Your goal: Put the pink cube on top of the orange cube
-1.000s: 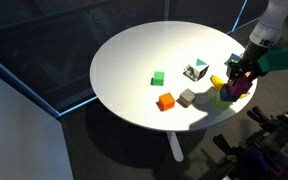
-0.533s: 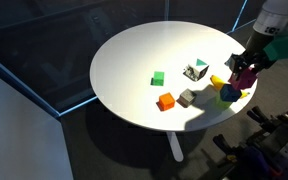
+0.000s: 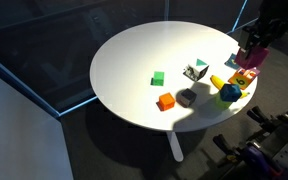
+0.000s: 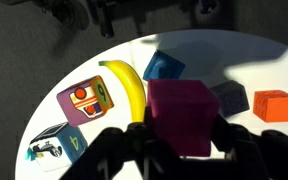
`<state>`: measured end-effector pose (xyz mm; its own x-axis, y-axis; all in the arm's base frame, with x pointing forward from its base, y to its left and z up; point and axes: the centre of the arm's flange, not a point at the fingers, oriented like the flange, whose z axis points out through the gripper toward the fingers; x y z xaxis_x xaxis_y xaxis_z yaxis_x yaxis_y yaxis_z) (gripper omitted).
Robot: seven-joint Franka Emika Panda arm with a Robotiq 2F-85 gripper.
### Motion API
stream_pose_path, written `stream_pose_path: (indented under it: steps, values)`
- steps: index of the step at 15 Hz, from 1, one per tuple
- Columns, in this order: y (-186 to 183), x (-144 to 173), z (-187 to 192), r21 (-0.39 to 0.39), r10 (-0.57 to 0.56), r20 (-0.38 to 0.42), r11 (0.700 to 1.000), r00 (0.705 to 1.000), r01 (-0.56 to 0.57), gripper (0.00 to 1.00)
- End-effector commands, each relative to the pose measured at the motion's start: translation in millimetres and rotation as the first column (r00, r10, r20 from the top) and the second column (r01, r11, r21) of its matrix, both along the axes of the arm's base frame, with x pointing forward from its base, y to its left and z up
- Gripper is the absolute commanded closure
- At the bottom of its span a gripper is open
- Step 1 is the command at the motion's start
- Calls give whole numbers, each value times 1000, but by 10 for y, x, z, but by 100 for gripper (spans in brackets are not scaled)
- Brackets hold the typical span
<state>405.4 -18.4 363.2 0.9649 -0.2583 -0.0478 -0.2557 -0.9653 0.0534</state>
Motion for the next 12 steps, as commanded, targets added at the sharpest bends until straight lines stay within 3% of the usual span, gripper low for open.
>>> stream_pose_path:
  steps: [1,8,12]
  values:
    - [126,147,229,-20,102,-42,994,994,-103,71]
    - [357,404,22,-45,173,-62,983,983,-176,71]
    - [421,539,-207,-29,181,-36,983,983,-182,71]
